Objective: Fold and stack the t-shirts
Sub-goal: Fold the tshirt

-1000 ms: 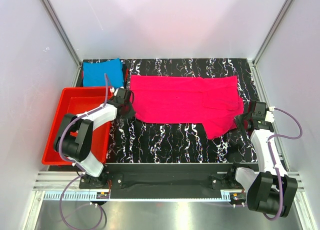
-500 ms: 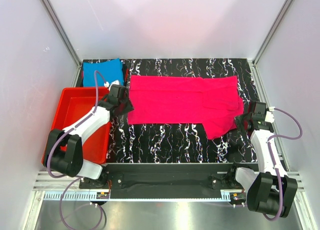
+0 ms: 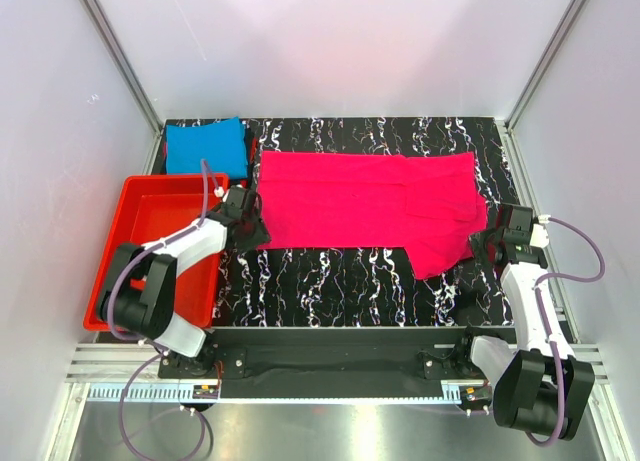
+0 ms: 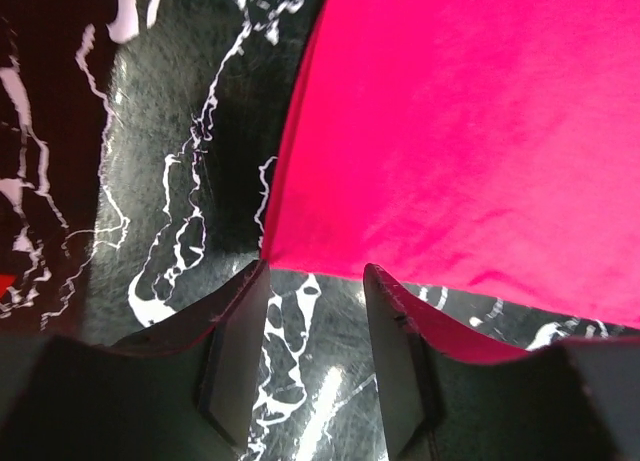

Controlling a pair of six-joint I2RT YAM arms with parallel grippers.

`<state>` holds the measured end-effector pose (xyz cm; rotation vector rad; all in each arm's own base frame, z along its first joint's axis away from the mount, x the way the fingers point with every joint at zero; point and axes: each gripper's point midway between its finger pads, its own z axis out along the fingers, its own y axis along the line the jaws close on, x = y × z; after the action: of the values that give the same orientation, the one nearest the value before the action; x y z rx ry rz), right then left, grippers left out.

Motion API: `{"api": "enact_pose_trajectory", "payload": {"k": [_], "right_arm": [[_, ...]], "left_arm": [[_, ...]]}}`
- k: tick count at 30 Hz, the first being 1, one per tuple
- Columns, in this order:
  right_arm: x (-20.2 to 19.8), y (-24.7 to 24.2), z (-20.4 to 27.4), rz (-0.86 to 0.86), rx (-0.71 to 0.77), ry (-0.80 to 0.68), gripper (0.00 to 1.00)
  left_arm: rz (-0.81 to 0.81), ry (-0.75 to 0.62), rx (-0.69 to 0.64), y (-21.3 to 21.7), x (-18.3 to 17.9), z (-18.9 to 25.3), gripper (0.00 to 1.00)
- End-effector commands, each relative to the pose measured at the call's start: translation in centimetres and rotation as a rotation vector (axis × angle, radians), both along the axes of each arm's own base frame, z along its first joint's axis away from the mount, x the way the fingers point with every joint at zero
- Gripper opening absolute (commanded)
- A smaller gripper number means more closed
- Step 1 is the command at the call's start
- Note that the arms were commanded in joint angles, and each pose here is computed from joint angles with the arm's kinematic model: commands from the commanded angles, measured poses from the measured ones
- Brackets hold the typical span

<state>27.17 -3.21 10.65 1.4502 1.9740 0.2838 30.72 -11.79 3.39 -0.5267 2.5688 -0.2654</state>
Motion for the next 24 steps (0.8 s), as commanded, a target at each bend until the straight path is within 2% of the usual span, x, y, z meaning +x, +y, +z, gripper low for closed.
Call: {"api": "enact_pose_trajectory", "payload": {"k": [1,7,8,9,12,13,16,21,24], "right_arm": [[0.3,-0.2,0.6,0.006,-0.017,-0.036,0.00],[0.3,-0.3,1.3,0.009,-0.032,-0.039,0.00],[0.3,-0.5,1.5,0.005,-0.037,-0.041,0.00],[0.1,-0.7,1.6,0.001,-0.049,-0.037,0.00],[-0.4,-1.2,1.9,-0.011,-0.079,-0.022,0.00],[-0.5,-1.3,2.1,-0.013,-0.089,-0.020,0.00],[-0.7,-1.9,2.7,-0.012,-0.127,-0.011,0.00],[-0.8,-3.6,5.2,-0.003,-0.251,-0.010,0.00],[0.4,-4.0,6.9,0.037,-0.309,-0.063,0.00]], "left_arm": [[0.023,-0.014,-0.030,-0.6,1.1,-0.4,0.48],[0.033,0.018,-0.010,-0.3,0.9,-2.3,0.46],[0.034,0.020,-0.008,-0.2,0.8,-2.5,0.43],[0.031,0.022,-0.010,-0.3,0.8,-2.6,0.34],[0.028,0.041,-0.024,-0.5,0.5,-2.6,0.19],[0.024,0.035,-0.030,-0.5,0.5,-2.2,0.10],[-0.006,0.009,-0.038,-0.8,0.6,-1.2,0.00],[-0.076,0.052,-0.013,-1.0,0.6,-0.3,0.00],[-0.102,0.063,-0.004,-1.2,1.4,0.2,0.00]]}}
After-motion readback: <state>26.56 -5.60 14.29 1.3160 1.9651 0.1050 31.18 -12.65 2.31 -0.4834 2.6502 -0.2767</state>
